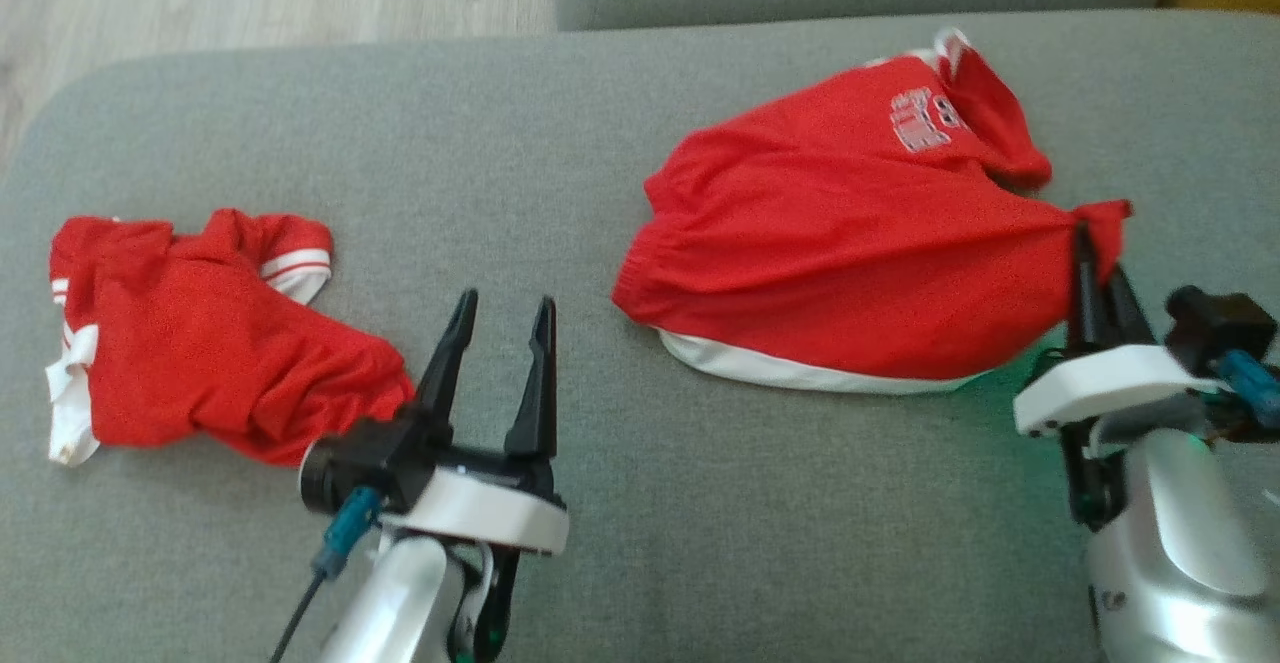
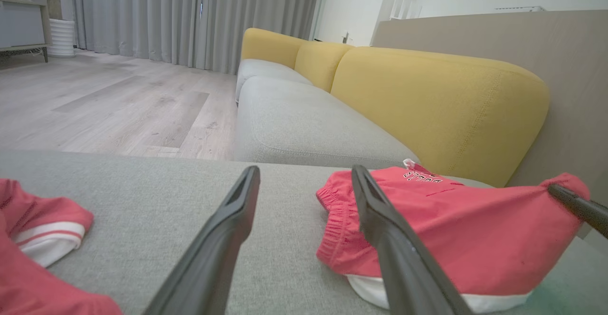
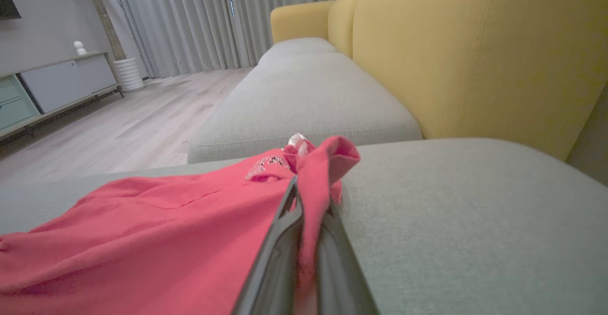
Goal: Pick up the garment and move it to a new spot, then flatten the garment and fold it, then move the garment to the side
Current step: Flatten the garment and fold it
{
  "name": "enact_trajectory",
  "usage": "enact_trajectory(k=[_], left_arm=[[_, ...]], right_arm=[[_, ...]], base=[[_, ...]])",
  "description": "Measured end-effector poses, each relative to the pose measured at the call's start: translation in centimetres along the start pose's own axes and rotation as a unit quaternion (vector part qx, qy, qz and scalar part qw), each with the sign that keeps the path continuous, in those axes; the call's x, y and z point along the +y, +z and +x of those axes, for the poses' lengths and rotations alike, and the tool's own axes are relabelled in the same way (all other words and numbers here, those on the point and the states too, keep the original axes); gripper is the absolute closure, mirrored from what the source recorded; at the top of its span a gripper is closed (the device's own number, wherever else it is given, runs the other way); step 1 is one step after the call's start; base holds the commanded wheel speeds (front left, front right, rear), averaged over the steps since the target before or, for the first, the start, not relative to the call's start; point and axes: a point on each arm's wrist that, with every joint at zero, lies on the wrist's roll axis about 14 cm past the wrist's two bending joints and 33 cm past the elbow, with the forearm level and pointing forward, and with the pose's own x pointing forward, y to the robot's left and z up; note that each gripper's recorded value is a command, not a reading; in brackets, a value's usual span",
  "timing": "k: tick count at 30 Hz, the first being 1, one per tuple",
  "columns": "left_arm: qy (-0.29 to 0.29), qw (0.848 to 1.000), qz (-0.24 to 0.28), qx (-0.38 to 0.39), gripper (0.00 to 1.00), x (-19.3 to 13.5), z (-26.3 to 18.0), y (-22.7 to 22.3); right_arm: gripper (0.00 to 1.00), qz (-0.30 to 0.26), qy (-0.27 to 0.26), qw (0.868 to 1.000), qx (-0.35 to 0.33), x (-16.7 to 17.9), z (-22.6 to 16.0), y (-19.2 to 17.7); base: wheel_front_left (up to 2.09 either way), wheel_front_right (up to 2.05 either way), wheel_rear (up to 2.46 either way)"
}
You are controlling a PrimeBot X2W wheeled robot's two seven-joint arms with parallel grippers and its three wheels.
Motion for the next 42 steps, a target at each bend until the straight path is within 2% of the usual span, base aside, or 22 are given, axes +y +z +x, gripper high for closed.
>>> enact_trajectory(k=[5, 10, 13, 20, 31, 32, 35, 42], left_arm=[[0.004, 1.0, -0.007, 0.005, 0.0, -0.2, -1.2, -0.3], [0.017, 1.0, -0.01, 0.0, 0.0, 0.6, -1.6, 0.0], [0.026, 1.0, -0.01, 0.002, 0.0, 1.2, -1.9, -0.1], [0.042, 0.999, -0.012, 0.013, 0.0, 2.2, -2.3, -0.9], [0.056, 0.998, -0.012, 0.022, 0.0, 3.4, -1.9, -1.4], [0.056, 0.998, -0.012, 0.023, 0.0, 3.5, -1.8, -1.4], [0.059, 0.998, -0.012, 0.025, 0.0, 3.7, -1.8, -1.6], [0.05, 0.998, -0.014, 0.02, 0.0, 3.0, -1.0, -1.3]], right_arm=[[1.0, -0.039, -0.027, 0.998, -0.044, -2.0, -0.7, 3.6], [1.0, -0.063, -0.023, 0.997, -0.03, -1.5, 0.1, 4.8], [1.0, -0.076, -0.018, 0.997, 0.002, -1.0, 0.7, 3.7], [1.0, -0.106, -0.022, 0.987, 0.116, -1.3, 2.1, -2.2], [1.0, -0.102, -0.054, 0.978, 0.175, -2.2, 6.6, -4.5], [0.0, -0.1, -0.057, 0.977, 0.178, -2.3, 6.8, -4.7], [0.0, -0.093, -0.054, 0.977, 0.185, -1.9, 7.3, -5.4], [0.0, -0.084, -0.056, 0.989, 0.104, -2.5, 7.5, -2.6]], base=[[0.0, 0.0, 0.0], [0.0, 0.0, 0.0], [0.0, 0.0, 0.0], [0.0, 0.0, 0.0], [0.0, 0.0, 0.0], [0.0, 0.0, 0.0], [0.0, 0.0, 0.0], [0.0, 0.0, 0.0]])
